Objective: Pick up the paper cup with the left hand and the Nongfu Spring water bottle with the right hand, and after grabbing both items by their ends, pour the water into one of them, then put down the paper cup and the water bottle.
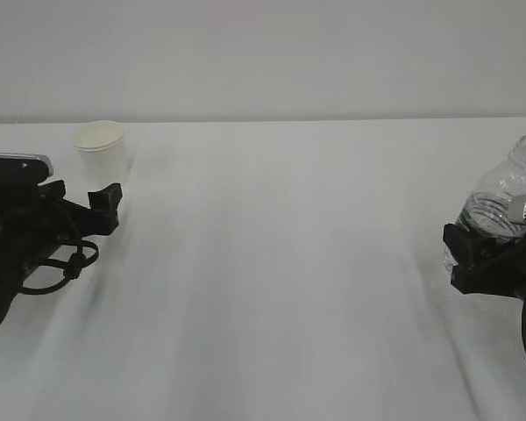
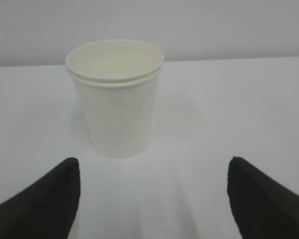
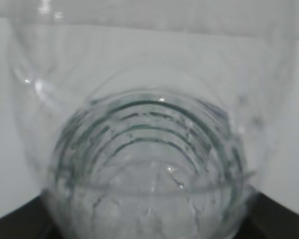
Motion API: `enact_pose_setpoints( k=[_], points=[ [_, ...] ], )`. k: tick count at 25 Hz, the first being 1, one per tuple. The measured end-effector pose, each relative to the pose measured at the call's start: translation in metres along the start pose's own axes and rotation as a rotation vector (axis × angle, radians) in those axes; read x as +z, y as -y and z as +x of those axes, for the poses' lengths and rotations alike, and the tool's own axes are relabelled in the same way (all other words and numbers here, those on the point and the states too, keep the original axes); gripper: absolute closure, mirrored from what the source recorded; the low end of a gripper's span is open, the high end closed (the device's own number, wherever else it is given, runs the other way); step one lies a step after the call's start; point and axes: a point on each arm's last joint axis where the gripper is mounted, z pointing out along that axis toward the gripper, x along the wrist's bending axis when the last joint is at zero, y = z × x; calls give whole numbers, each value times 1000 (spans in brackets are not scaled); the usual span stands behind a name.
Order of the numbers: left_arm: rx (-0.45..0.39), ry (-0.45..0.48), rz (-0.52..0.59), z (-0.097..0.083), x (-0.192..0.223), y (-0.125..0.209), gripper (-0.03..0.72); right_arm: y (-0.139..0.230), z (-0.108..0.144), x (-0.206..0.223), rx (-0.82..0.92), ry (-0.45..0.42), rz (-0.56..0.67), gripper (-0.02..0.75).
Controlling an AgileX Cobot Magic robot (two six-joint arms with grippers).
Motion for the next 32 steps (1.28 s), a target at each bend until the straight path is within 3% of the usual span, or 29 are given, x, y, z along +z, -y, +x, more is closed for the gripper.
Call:
enact_pose_setpoints(
  k=[13, 24, 32],
  points=[
    [-46, -102, -11, 10, 44, 26, 6, 0, 0, 0, -16, 0, 0, 283],
    [-51, -119, -57, 22, 69, 28, 15, 0, 0, 0, -22, -2, 0, 283],
    [-29, -77, -90, 25, 90, 32, 15, 0, 0, 0, -22, -2, 0, 283]
  ],
)
